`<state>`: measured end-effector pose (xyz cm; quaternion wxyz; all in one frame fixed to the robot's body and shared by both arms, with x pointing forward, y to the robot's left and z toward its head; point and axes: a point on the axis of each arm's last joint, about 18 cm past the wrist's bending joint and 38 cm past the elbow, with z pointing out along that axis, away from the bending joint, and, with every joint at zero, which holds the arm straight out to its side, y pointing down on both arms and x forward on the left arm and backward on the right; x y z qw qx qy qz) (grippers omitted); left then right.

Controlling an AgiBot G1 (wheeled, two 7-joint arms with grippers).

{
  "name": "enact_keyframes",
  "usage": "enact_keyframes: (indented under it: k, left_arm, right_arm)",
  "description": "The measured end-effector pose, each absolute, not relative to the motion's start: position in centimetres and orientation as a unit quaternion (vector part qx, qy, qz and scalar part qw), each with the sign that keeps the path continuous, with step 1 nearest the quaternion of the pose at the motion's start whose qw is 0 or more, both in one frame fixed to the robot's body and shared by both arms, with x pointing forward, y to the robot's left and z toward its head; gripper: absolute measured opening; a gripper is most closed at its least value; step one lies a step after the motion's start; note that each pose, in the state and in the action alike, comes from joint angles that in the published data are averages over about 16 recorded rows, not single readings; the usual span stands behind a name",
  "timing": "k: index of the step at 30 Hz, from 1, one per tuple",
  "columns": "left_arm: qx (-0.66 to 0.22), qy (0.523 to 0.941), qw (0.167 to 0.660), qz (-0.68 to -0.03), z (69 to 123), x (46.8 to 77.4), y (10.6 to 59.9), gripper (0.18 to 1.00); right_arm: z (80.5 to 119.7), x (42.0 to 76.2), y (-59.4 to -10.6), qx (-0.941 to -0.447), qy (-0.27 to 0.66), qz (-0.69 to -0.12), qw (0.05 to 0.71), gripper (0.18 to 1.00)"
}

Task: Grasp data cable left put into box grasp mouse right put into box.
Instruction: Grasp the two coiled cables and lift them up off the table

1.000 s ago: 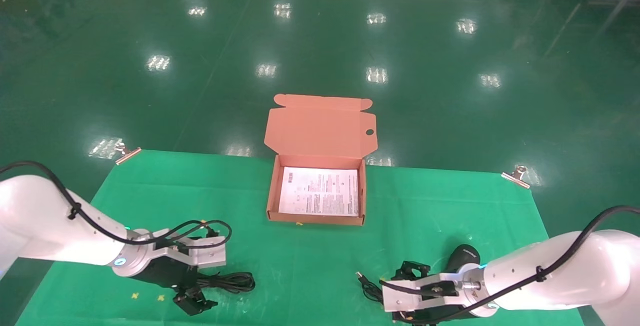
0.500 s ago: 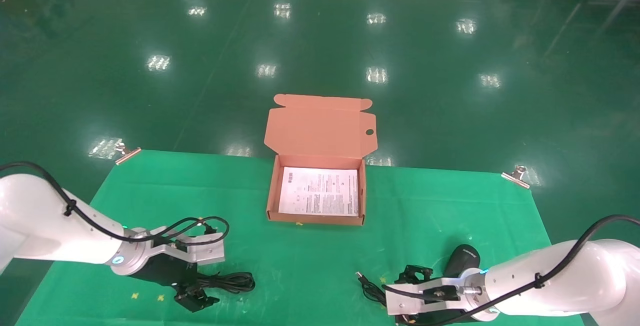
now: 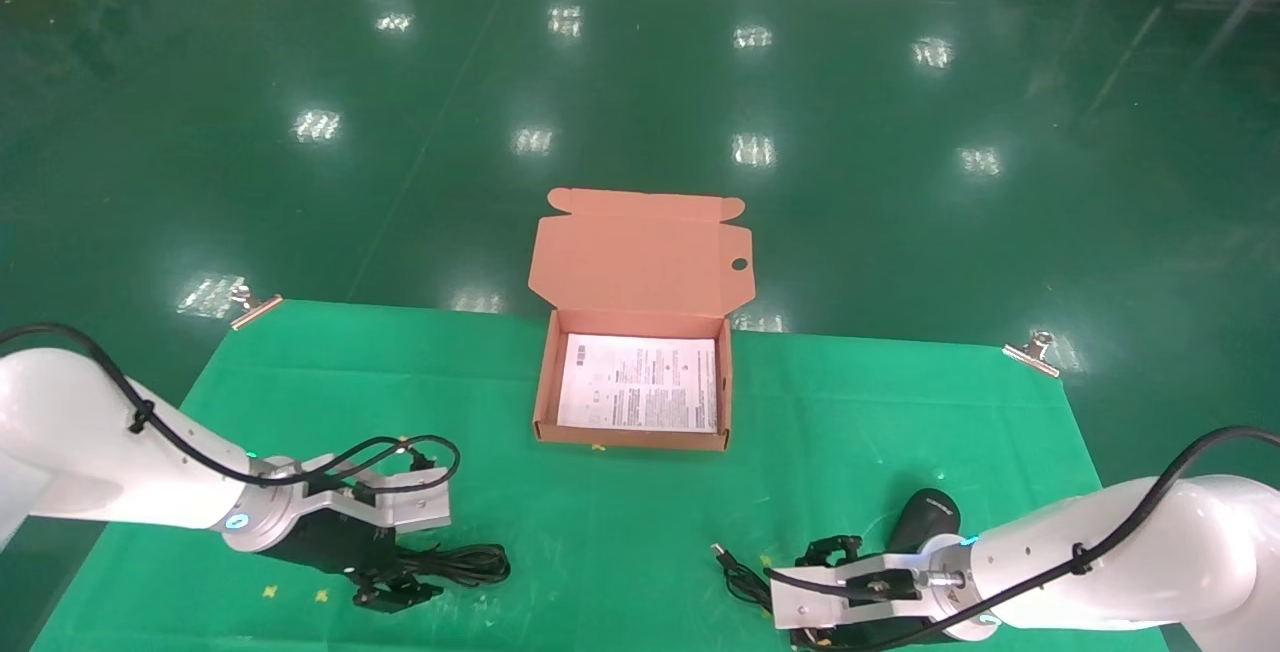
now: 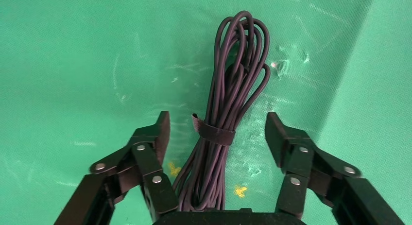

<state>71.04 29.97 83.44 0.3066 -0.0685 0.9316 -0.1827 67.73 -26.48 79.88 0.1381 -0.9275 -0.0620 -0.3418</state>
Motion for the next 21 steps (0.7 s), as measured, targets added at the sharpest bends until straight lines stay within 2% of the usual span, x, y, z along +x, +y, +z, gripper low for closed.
enact_keyframes:
  k: [16, 21]
  left_arm:
    - [-0.066, 0.932, 0.306, -0.182, 83.43, 71.0, 29.92, 0.407]
    - [-0.066, 0.932, 0.306, -0.182, 83.43, 70.99, 29.92, 0.33]
  right_arm:
    - [79.99, 67.69, -26.45, -0.927, -0.063, -0.342, 0.139, 0.431]
    - [80.01, 67.68, -26.46, -0.927, -0.062, -0.342, 0.139, 0.335]
